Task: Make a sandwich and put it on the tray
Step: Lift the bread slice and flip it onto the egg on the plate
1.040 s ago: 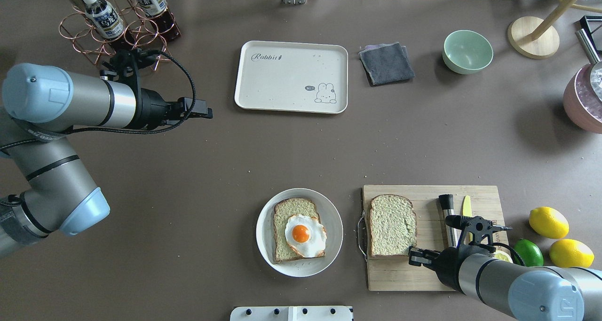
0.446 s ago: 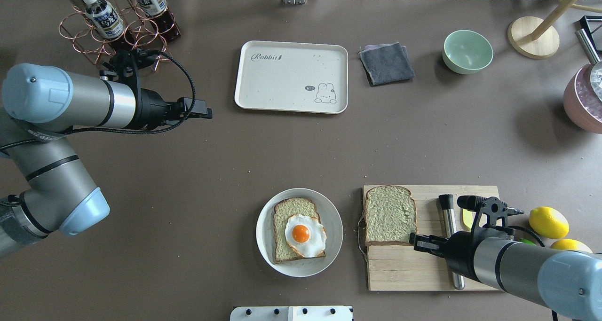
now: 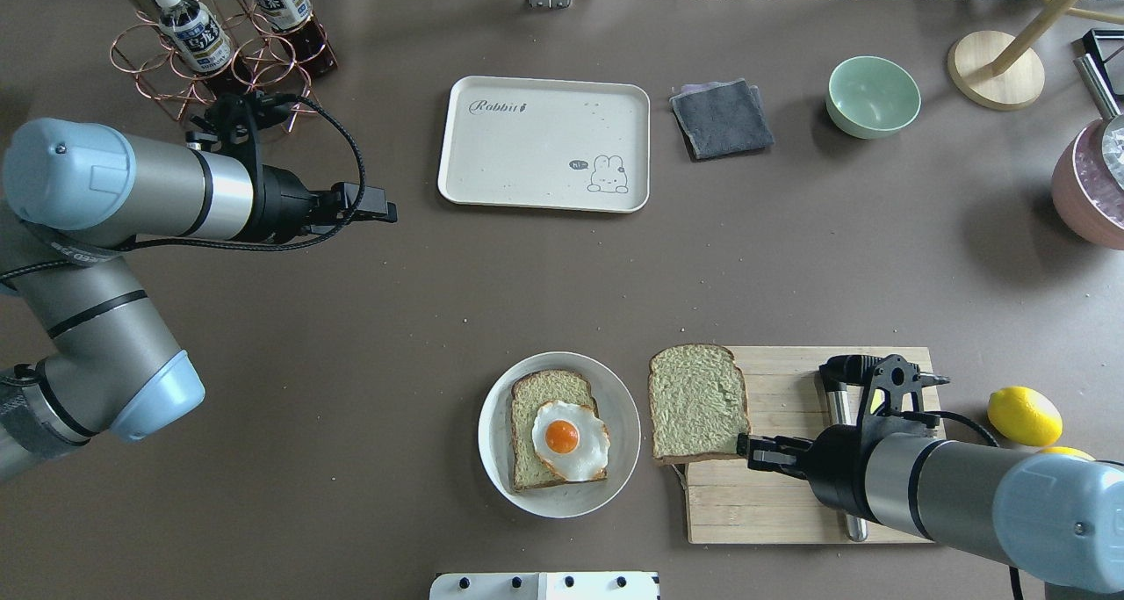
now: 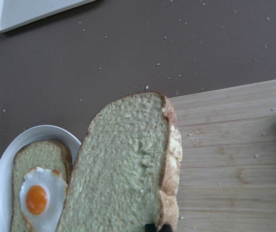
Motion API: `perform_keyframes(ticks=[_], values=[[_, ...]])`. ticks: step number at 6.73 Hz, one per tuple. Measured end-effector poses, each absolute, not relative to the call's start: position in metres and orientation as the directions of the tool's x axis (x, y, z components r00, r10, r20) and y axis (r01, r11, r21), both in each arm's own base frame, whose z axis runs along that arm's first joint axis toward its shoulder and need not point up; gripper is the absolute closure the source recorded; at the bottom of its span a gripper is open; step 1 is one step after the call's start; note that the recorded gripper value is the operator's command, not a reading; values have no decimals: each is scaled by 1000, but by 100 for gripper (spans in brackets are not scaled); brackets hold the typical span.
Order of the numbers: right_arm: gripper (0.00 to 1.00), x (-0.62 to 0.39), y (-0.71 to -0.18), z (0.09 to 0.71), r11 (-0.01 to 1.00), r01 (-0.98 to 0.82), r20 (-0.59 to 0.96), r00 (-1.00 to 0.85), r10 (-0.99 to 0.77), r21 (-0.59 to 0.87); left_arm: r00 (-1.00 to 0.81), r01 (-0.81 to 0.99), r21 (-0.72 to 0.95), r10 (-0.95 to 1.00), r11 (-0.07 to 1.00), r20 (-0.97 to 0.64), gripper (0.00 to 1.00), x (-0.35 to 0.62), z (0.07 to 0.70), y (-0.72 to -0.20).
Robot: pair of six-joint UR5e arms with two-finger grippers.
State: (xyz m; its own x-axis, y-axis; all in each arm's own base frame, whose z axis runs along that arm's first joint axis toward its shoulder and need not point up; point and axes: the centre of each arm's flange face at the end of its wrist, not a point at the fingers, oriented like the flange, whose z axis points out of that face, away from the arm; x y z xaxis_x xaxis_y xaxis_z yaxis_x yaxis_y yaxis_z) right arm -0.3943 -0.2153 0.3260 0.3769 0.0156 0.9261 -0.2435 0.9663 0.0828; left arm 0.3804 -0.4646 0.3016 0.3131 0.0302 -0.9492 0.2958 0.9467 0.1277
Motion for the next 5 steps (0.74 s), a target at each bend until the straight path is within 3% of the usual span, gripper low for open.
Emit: perform_keyframes(ticks=[5], values=[[100,-516,-197,231,964,-210,923,377,-74,163,314,290,124,29,949,-949,2,382,303,-464]])
